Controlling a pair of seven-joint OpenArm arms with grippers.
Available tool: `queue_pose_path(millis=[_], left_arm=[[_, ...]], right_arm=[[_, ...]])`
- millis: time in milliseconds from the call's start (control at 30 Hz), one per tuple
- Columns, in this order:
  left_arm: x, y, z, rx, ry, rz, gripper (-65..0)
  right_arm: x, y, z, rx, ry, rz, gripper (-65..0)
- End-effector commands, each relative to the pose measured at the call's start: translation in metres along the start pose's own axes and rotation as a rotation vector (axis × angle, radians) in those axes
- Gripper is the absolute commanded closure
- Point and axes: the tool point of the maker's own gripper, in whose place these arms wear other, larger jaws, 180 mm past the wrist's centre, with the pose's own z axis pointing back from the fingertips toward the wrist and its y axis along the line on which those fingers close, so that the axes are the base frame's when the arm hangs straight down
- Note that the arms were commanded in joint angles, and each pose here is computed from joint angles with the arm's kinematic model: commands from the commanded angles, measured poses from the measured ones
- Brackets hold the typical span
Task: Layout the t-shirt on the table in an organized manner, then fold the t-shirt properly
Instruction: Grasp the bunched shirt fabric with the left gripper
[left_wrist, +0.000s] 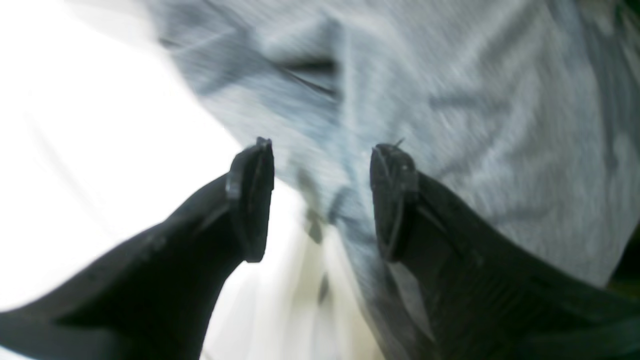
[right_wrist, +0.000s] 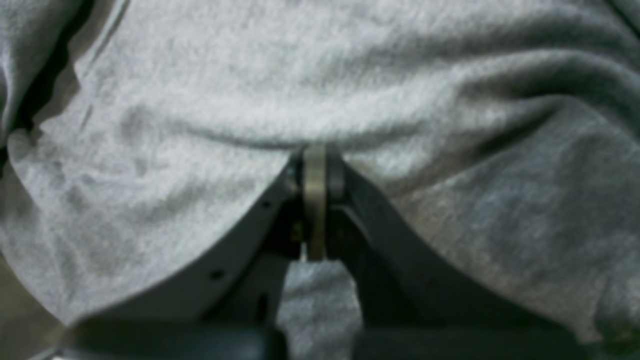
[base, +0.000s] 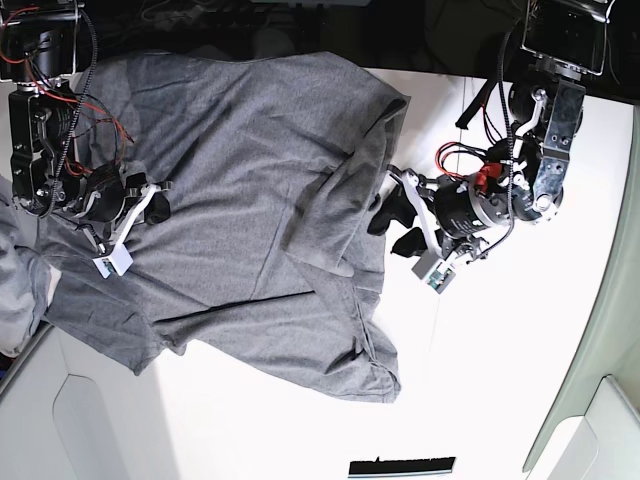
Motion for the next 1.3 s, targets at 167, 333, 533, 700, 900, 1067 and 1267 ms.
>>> queue_pose_path(millis=[167, 333, 533, 700, 900, 1067, 1267], left_arm=[[0.02, 0.025, 0.011, 0.058, -0.067, -0.015, -33.5], [-0.005, 0.008, -0.004, 0.007, -0.009, -0.007, -33.5], [-0.021, -0.017, -0.016, -0.011, 0.035, -0.045, -33.5], [-0.022, -0.021, -0.026, 0.019, 0.033, -0.038, -32.9], [-0.022, -0.023, -0.028, 0.016, 0.033, -0.036, -25.0], [-0.021, -0.023, -0.028, 0.015, 0.031, -0.035, -19.6], [-0.002, -0.035, -0.017, -0.062, -0.004, -0.046, -19.6]], right_arm=[[0.014, -0.004, 0.007, -0.006, -0.041, 0.012, 0.0], [0.016, -0.004, 0.007, -0.006, -0.05, 0.013, 0.0], [0.015, -0.004, 0.007, -0.006, -0.048, 0.012, 0.0], [0.015, -0.004, 0.007, -0.006, -0.047, 0.012, 0.0], [0.014, -0.004, 0.007, -0.006, -0.044, 0.012, 0.0], [0.014, -0.004, 0.007, -0.005, -0.045, 0.012, 0.0], [0.014, -0.004, 0.007, -0.006, -0.045, 0.012, 0.0]])
